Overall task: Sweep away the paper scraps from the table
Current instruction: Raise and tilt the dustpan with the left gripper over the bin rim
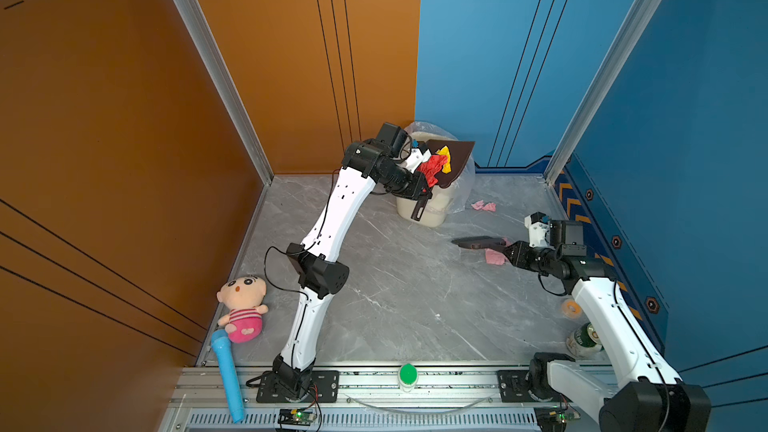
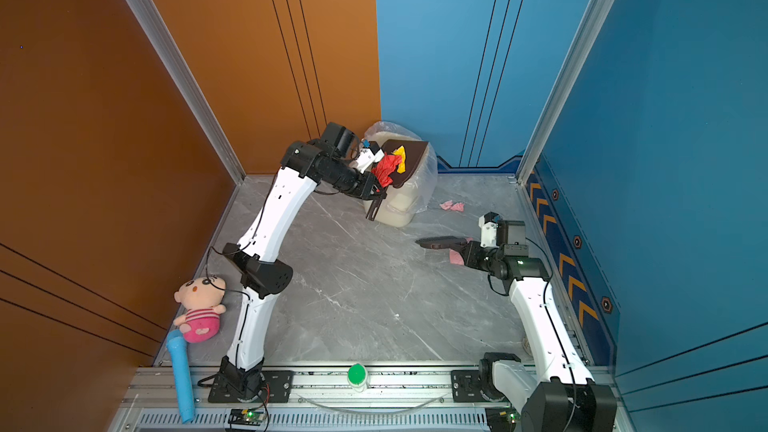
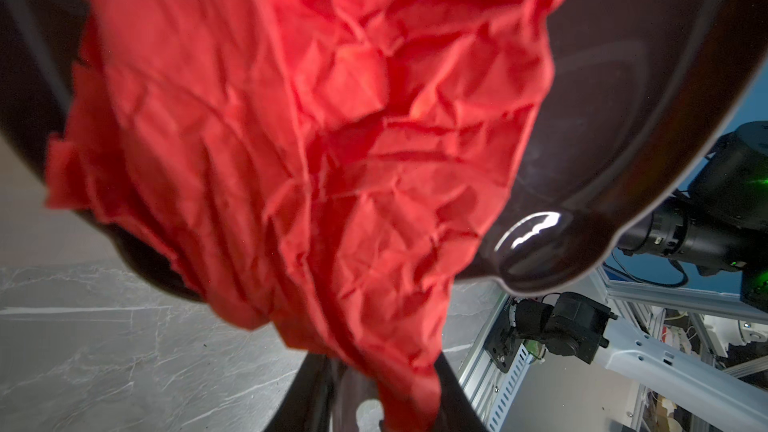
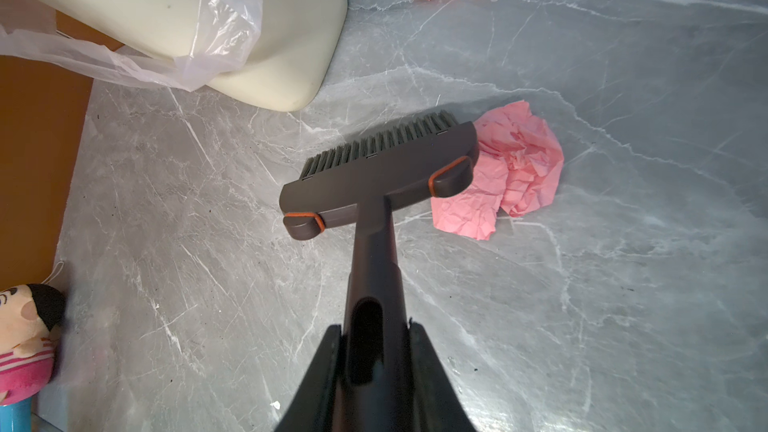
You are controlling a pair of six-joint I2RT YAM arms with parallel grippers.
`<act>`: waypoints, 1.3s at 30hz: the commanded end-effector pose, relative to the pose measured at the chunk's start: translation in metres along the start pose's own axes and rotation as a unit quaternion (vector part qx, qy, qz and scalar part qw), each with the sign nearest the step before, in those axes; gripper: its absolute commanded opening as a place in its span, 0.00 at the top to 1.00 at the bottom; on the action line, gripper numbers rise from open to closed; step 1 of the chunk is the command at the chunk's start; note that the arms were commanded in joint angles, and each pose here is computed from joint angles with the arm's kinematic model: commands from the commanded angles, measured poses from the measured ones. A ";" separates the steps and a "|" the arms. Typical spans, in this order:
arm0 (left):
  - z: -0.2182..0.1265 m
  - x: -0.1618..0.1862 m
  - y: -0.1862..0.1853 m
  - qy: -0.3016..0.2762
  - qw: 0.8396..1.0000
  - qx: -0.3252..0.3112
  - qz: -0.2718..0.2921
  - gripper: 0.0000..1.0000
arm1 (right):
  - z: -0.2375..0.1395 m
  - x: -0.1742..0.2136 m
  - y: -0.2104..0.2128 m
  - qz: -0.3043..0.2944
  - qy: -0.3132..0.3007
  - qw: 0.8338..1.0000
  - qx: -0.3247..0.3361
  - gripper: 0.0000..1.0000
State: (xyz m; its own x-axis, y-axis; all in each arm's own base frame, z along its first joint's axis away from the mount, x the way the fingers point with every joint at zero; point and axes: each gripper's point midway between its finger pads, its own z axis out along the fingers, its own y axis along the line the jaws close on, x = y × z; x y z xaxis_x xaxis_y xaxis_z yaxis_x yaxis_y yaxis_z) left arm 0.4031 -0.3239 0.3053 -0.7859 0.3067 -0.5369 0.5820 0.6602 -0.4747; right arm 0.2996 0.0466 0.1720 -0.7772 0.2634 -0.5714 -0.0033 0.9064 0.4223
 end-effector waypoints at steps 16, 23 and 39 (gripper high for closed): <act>-0.002 -0.048 -0.027 -0.075 0.989 0.126 -0.001 1.00 | 0.002 -0.008 0.000 -0.002 -0.014 1.000 -0.011 1.00; 0.000 -0.065 -0.031 -0.096 0.981 0.169 -0.020 1.00 | 0.002 -0.007 -0.001 0.000 -0.013 1.000 -0.011 1.00; 0.001 -0.096 -0.050 -0.124 0.952 0.272 -0.058 1.00 | 0.003 -0.010 0.000 0.001 -0.013 1.000 -0.014 1.00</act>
State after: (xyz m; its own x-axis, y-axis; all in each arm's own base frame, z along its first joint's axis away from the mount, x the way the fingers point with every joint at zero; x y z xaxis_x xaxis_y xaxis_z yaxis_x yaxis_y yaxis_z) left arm 0.4474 -0.3827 0.3727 -0.8164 0.0447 -0.5757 0.5641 0.2749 -0.7786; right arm 0.3026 0.0435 0.1688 -0.7785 0.2743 -0.5645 0.0077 0.9036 0.4284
